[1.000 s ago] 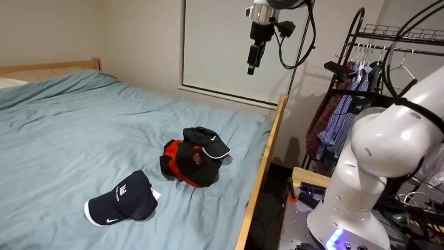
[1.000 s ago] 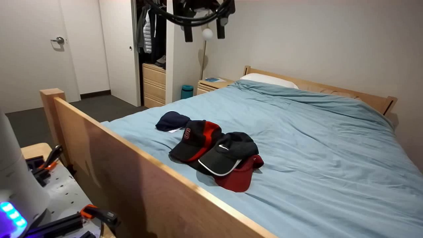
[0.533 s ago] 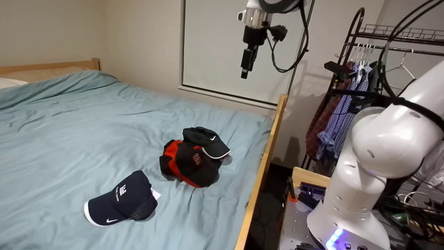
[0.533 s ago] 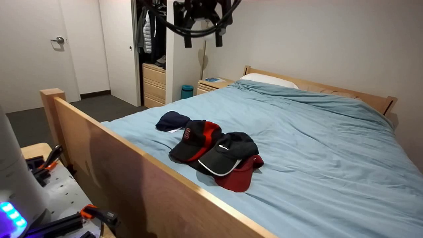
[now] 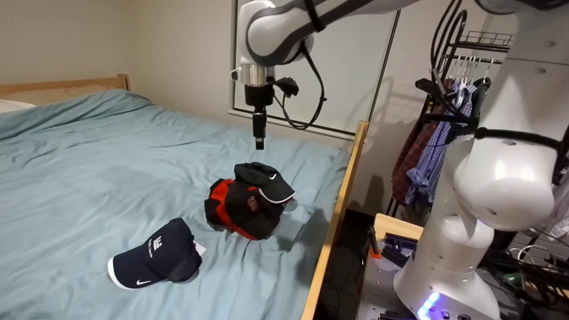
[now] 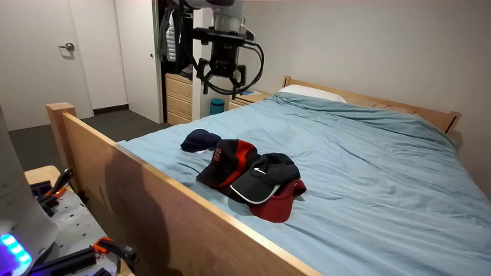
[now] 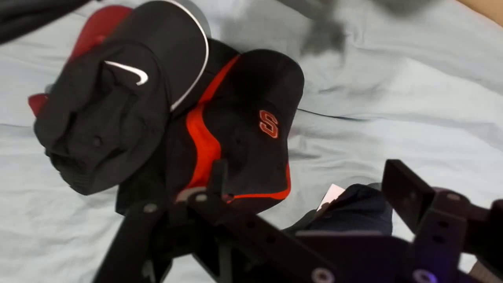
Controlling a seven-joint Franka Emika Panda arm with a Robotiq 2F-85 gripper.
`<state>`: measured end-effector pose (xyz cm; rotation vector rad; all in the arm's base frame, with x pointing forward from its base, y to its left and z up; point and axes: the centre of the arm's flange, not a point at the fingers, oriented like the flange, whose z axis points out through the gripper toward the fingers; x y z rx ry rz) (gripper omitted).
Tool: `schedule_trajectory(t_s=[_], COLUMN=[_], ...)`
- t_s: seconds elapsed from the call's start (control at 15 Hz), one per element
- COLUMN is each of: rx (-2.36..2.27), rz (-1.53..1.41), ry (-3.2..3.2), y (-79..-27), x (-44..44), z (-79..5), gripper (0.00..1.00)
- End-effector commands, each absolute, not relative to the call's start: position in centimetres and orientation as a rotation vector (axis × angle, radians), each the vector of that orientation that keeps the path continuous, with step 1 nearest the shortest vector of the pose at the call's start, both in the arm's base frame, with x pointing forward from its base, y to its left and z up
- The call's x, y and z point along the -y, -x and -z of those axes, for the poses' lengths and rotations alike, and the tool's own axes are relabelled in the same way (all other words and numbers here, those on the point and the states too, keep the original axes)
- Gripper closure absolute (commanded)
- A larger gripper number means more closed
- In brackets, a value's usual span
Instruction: Take the blue cap on the left and put it on the pile of caps
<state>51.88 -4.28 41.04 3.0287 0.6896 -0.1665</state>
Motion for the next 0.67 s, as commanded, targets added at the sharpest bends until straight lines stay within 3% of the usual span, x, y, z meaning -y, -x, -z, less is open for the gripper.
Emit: schedule_trajectory(t_s=[0.0, 0.07, 0.6], rx=[-0.952, -0.829, -0.812], rz=[0.228, 0.217, 0.263], ry=[-2.977, -2.99, -2.999], y=[-57.7, -54.5, -59.5], x=[1.4, 1.6, -2.6], z=[-38.7, -38.6, -35.0], gripper=[0.0, 0.0, 0.0])
